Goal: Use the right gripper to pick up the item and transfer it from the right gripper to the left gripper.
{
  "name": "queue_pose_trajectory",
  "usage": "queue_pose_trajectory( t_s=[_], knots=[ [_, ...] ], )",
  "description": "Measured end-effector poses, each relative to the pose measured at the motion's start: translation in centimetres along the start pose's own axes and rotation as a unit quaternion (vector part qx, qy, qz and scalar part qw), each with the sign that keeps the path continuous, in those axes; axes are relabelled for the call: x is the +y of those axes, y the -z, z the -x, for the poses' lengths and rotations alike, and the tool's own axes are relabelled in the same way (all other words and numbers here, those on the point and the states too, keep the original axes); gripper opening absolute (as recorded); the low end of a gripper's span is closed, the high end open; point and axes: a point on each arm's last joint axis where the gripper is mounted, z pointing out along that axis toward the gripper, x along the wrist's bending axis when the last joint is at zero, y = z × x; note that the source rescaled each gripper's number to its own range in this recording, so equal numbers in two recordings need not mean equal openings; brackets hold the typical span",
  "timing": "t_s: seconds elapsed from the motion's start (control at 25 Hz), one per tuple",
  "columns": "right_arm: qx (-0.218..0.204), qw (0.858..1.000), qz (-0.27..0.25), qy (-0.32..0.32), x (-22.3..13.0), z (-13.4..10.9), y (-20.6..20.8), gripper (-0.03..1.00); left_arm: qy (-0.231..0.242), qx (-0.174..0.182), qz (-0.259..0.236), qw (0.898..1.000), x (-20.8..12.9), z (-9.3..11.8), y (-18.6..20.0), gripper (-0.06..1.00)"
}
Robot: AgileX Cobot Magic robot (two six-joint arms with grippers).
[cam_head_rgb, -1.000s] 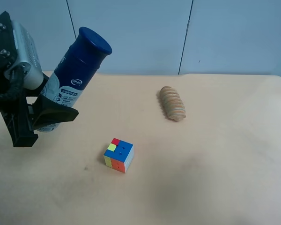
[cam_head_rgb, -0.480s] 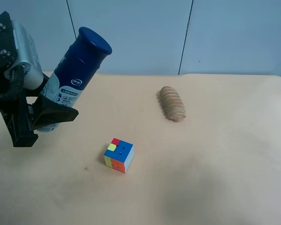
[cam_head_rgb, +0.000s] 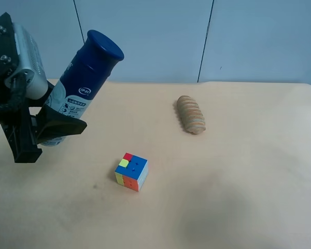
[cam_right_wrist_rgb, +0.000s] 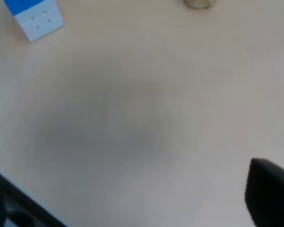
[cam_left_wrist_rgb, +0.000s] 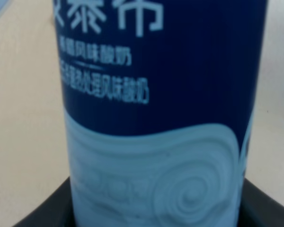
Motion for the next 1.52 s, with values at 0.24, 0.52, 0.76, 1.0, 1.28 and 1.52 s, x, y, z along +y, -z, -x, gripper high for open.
queue_pose_trajectory(
  t_s=[0.24,0.52,0.76,1.0,1.28,1.52],
  knots=[
    [-0.103,0.988,0.083,-0.081,-1.5,0.2,2.2,1.0,0.0,0.0,0.0,1.0,0.0,0.0,0.0,0.04],
    [-0.212,0.959,0.115,-0.151,-2.2,-0.2,3.0,1.0,0.0,0.0,0.0,1.0,0.0,0.0,0.0,0.04],
    [-0.235,0.951,0.113,-0.167,-2.2,-0.2,3.0,1.0,0.0,0.0,0.0,1.0,0.0,0.0,0.0,0.04],
    [-0.235,0.951,0.113,-0.167,-2.2,-0.2,3.0,1.0,0.016,0.0,0.001,1.0,0.1,0.0,0.0,0.04],
    [-0.235,0.951,0.113,-0.167,-2.2,-0.2,3.0,1.0,0.067,0.018,-0.002,0.998,2.8,-1.7,1.0,0.04],
    [-0.235,0.951,0.113,-0.167,-2.2,-0.2,3.0,1.0,0.102,0.013,-0.085,0.991,3.7,-3.4,-0.2,0.04]
  ],
)
